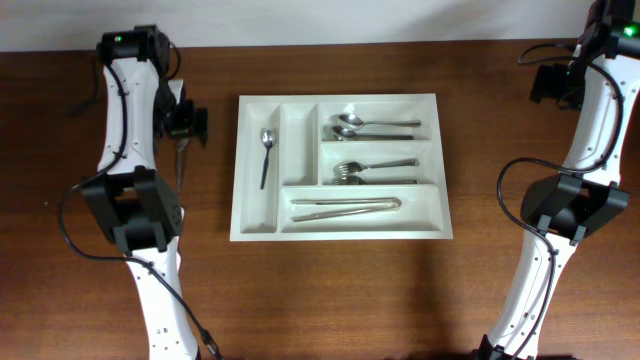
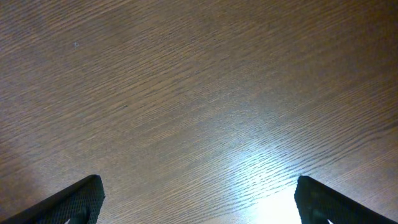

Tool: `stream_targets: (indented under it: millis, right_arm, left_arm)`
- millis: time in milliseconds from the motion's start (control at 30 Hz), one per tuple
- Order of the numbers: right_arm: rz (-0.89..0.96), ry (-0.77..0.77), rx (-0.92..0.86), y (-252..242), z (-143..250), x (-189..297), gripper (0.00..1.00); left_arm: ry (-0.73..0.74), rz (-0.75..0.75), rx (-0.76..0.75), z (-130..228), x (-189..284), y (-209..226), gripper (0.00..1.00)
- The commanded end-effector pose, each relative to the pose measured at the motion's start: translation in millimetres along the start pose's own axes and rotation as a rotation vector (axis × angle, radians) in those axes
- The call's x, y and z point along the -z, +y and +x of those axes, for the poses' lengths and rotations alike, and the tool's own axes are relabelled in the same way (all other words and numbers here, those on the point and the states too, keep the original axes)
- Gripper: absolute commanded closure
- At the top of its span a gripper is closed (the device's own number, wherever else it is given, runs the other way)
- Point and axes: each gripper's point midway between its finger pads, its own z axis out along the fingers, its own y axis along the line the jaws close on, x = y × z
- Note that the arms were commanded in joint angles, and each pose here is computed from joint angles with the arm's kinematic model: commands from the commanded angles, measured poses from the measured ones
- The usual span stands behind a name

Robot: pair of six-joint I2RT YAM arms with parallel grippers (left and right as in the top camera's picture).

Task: Pack container
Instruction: 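Move the left gripper back over the remaining spoon and lower it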

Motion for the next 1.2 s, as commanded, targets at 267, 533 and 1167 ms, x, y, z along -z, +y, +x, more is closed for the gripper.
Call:
stream_targets:
  millis: [267,533,1167]
  right_arm:
    - [0.002,0.006,-0.012,0,1,-3,0.01]
    - [0.002,0.006,-0.011,0,1,-3,0.01]
    - [0.002,0.006,-0.011,0,1,-3,0.01]
  left_arm:
    - [-0.050,0.011,0.036,-7,-11,42,0.01]
    - [-0.085,0.040,-0.044,-20,-28,31,0.01]
    - [-0.132,0.074,-0.099,-33,-46,24,0.01]
